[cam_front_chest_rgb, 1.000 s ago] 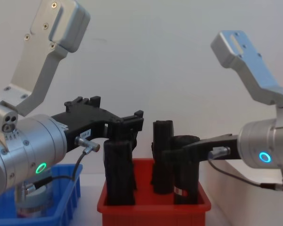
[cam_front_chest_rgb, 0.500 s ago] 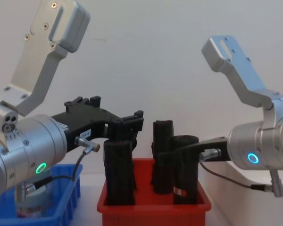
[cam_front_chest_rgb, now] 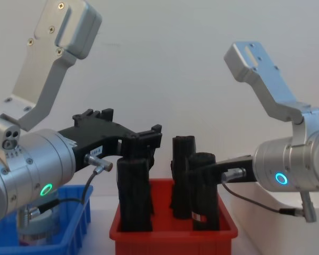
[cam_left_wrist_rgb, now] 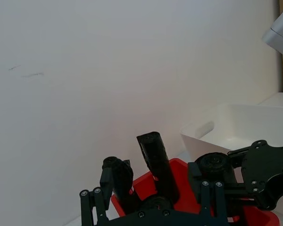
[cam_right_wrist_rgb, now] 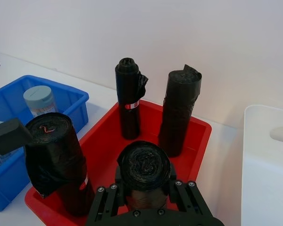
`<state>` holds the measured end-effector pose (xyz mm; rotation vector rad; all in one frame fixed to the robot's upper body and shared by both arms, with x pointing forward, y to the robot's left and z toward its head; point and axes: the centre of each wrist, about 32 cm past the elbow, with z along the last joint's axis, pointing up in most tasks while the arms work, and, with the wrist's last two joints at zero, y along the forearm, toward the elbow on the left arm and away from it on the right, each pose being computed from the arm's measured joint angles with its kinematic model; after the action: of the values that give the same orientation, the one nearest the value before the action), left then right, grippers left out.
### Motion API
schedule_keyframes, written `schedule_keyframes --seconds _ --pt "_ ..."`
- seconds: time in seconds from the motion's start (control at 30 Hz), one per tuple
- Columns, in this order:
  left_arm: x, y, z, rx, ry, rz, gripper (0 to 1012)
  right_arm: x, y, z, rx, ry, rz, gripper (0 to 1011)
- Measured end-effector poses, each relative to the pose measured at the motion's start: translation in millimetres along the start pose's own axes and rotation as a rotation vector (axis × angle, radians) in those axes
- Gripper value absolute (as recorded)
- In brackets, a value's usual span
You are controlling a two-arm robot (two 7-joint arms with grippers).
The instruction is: Pick the cotton swabs from the blue box and place them into the white box.
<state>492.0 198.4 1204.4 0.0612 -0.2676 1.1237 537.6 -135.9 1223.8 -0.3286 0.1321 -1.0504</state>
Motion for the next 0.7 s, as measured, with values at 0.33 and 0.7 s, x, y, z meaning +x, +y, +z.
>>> schedule_keyframes --seconds 0.33,0.7 --pt "0.0 0.0 0.0 0.000 0.000 0.000 1000 0.4 -0.8 1.0 0.009 0.000 -0.001 472" --pt "0.0 0.0 0.0 0.000 0.000 0.000 1000 5.6 -14.3 16.9 0.138 0.023 -0.001 473"
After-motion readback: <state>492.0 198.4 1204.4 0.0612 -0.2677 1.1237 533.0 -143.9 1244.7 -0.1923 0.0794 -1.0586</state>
